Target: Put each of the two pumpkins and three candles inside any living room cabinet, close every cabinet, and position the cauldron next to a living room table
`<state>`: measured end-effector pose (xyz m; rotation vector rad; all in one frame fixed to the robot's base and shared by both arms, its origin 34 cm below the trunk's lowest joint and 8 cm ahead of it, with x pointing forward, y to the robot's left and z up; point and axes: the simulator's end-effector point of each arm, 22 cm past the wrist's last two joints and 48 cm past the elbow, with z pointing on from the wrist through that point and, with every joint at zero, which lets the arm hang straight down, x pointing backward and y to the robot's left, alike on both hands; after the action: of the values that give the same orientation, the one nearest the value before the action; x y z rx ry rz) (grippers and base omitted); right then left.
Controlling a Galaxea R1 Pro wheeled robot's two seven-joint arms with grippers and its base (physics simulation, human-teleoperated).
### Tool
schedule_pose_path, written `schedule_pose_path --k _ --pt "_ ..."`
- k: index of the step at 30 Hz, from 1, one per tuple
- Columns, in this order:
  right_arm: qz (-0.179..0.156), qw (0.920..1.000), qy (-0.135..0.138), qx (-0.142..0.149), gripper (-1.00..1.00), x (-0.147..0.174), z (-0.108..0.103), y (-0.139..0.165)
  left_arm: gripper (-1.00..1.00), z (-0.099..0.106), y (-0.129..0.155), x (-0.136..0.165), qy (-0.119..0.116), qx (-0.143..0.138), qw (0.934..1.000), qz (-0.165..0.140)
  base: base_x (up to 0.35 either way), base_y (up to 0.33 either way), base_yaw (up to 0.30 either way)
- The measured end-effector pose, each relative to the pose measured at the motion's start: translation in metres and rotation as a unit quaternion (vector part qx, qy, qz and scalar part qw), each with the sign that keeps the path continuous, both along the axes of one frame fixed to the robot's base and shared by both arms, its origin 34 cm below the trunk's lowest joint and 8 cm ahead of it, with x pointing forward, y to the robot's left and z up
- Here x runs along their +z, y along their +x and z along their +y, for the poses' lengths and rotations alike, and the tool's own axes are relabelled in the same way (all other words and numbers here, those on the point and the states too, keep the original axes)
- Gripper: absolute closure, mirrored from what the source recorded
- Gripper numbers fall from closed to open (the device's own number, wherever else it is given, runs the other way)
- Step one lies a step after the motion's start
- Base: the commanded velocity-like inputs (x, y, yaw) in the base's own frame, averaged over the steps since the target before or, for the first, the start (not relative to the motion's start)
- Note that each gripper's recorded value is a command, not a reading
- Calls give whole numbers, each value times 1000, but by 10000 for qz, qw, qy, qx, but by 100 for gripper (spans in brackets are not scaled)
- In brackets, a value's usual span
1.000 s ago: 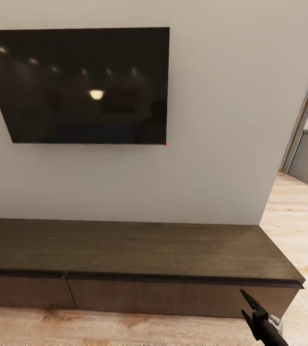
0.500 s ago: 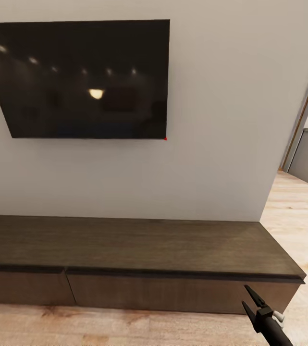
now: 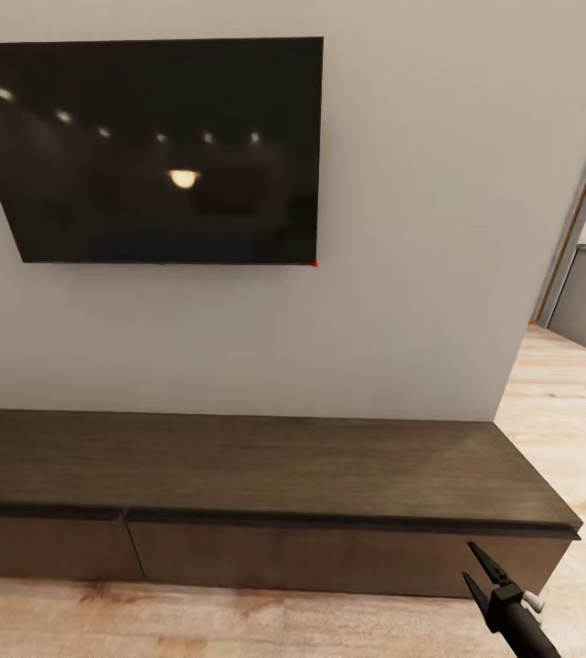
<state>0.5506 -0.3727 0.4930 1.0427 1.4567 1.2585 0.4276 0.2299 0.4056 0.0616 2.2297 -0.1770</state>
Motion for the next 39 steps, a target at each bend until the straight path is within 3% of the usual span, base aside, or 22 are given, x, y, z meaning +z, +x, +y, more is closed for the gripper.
schedule_pose_path --k 18,27,39 --pt "10 10000 -10 -21 -100 -1 -2 -1 -100 0 0 0 -2 -2 10000 -2 80 0 0" --pt "139 9995 96 -270 -100 -9 -19 -10 -100 0 0 0 6 -4 10000 5 3 0 0" --pt "142 9993 111 -315 -100 -9 -22 -11 -100 -1 0 0 -14 -1 10000 -5 0 0 0"
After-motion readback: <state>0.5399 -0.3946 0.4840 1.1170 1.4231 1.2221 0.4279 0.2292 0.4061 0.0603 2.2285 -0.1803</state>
